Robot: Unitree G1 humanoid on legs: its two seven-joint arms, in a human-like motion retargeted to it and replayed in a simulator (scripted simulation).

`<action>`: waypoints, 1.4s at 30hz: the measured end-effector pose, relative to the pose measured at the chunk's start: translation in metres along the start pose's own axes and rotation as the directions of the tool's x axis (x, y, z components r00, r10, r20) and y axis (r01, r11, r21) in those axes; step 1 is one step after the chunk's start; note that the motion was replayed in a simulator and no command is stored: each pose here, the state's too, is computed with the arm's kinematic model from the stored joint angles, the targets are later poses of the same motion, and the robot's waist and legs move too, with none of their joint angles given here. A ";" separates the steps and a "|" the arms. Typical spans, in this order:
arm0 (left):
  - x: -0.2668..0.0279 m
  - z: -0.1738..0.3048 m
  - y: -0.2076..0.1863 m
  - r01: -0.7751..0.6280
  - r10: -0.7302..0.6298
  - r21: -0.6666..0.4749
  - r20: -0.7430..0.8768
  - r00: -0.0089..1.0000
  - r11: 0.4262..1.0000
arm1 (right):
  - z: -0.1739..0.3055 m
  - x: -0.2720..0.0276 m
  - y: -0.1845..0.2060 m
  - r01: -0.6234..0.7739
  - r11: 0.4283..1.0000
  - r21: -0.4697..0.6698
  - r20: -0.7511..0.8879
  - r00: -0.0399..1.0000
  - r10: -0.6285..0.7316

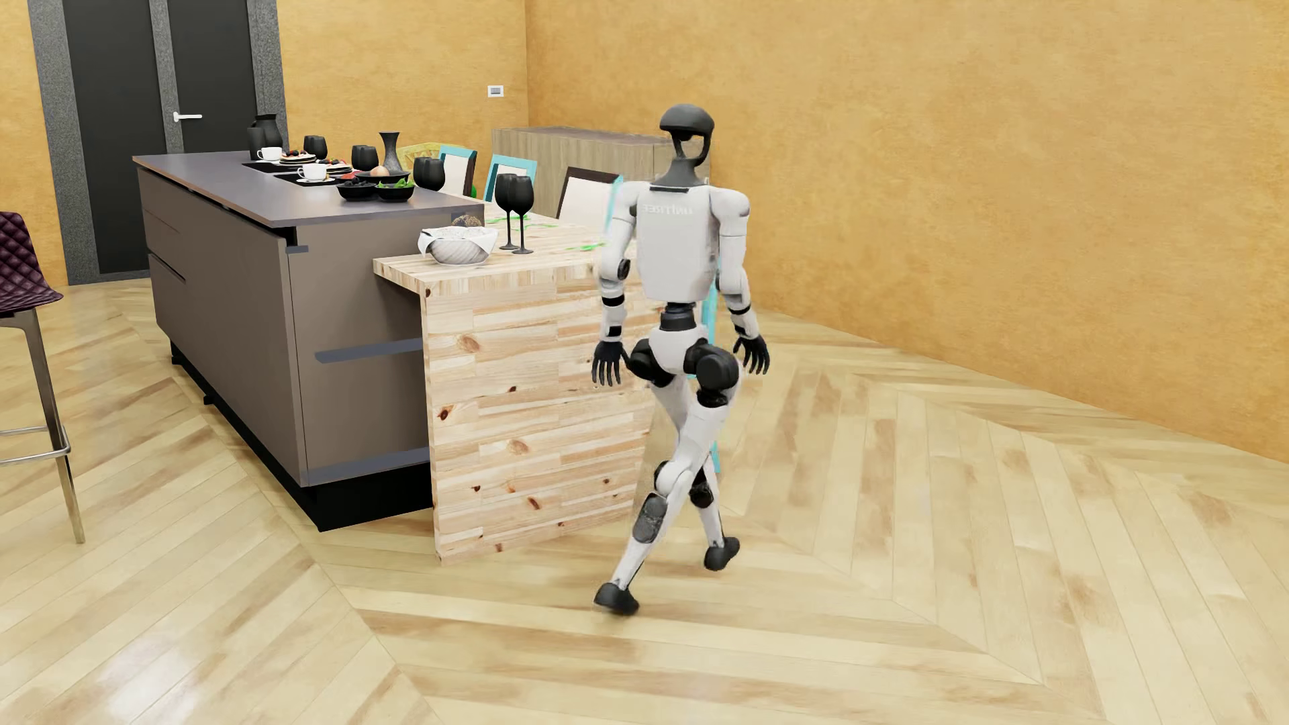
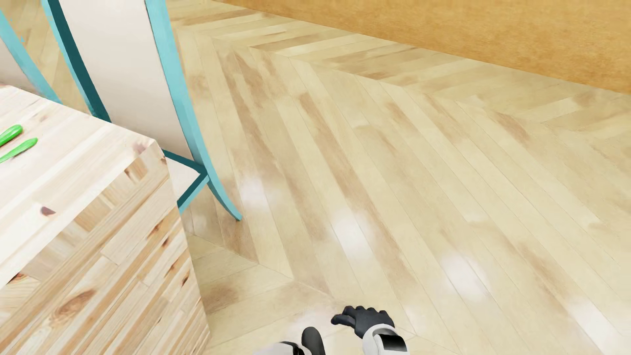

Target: Approach the chair

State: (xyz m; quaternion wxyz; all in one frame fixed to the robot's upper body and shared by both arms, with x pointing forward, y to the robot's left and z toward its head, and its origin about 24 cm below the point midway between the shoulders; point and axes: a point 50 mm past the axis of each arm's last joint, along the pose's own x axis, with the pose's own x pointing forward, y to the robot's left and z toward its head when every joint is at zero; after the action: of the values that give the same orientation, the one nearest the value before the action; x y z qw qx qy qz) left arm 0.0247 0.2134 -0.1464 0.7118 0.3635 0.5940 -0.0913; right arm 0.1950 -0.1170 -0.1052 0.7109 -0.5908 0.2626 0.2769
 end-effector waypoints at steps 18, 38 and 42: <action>-0.041 0.189 0.079 -0.294 0.241 -0.030 0.655 0.716 0.955 | -0.107 -0.095 0.137 -0.243 0.887 0.393 -0.443 0.795 0.414; 0.001 0.012 -0.021 0.142 -0.149 0.101 0.056 0.987 0.985 | -0.124 -0.050 -0.185 0.603 0.791 -0.101 -0.315 0.735 -0.600; 0.002 0.053 0.026 -0.153 0.134 0.076 0.206 0.969 0.985 | -0.093 -0.029 -0.136 0.452 0.892 -0.006 -0.235 0.867 -0.440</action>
State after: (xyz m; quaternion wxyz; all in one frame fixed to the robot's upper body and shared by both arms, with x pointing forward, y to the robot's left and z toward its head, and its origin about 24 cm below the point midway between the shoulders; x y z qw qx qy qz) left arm 0.0814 0.1990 -0.1364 0.7555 0.4264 0.4866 -0.1026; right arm 0.2661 -0.2318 -0.0054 0.7346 -0.6457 0.2062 0.0285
